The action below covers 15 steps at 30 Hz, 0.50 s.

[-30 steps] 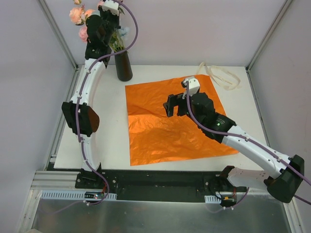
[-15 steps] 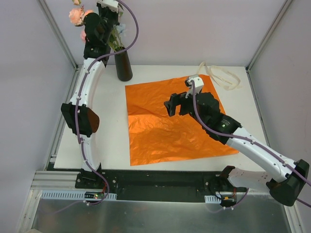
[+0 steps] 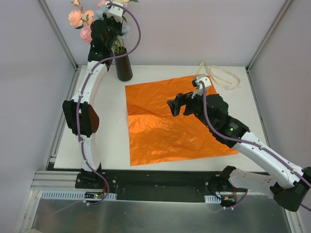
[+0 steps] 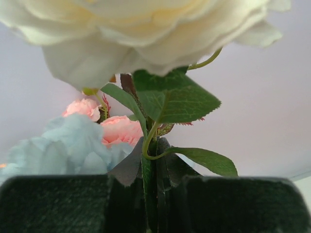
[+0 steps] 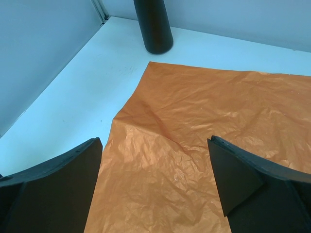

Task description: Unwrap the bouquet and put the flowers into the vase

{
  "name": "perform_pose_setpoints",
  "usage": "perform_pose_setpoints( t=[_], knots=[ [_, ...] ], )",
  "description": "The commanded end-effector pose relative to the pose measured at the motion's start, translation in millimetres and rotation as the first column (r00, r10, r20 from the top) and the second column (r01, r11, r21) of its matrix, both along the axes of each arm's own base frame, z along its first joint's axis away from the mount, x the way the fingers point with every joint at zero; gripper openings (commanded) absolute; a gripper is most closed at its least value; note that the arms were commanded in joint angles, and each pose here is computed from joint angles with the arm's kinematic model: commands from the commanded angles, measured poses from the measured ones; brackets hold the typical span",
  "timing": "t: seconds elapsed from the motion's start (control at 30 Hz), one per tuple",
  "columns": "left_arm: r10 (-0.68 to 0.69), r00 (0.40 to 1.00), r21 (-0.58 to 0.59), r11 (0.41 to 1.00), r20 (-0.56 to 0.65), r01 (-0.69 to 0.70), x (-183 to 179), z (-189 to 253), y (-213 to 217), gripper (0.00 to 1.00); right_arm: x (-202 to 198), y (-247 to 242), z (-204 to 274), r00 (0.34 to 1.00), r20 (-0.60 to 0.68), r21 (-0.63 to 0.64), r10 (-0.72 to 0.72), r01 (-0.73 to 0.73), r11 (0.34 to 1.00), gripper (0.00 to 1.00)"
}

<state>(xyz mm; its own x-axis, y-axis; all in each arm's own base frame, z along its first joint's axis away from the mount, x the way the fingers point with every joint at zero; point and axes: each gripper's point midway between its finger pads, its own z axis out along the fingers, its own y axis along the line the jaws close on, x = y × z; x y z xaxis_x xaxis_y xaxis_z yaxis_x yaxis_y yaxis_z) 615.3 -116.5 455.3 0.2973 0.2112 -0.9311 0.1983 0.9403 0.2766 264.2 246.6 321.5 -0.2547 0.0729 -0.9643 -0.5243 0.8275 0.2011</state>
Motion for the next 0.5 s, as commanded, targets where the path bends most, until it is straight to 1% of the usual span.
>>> perform_pose_setpoints(
  t=[0.0, 0.03, 0.1, 0.17, 0.23, 0.47],
  knots=[
    [0.005, 1.0, -0.057, 0.998, 0.028, -0.004, -9, 10, 3, 0.0, 0, -3, 18, 0.999, 0.033, 0.04, -0.009, 0.007, 0.999, 0.99],
    [-0.003, 1.0, -0.065, 0.998, -0.004, 0.003, -6, -5, 1, 0.0, 0, -2, 17, 1.0, 0.031, 0.038, -0.005, 0.004, 0.999, 0.99],
    [-0.028, 0.998, -0.097, 0.995, -0.057, 0.022, -4, -26, -4, 0.06, 1, -3, 14, 1.0, 0.028, 0.029, -0.011, 0.01, 1.0, 0.99],
    [-0.042, 0.995, -0.134, 0.991, -0.095, 0.029, -6, -41, -6, 0.08, 1, -3, 10, 1.0, 0.019, 0.018, -0.015, 0.015, 1.0, 0.99],
    [-0.018, 0.994, -0.161, 0.987, -0.104, 0.001, -8, -51, -1, 0.11, 1, -4, 10, 1.0, 0.02, 0.018, -0.018, 0.018, 1.0, 0.99],
    [0.019, 0.984, -0.153, 0.987, -0.177, -0.047, -4, -89, 6, 0.18, 1, -3, 9, 1.0, 0.014, 0.017, -0.013, 0.012, 1.0, 0.99]
  ],
)
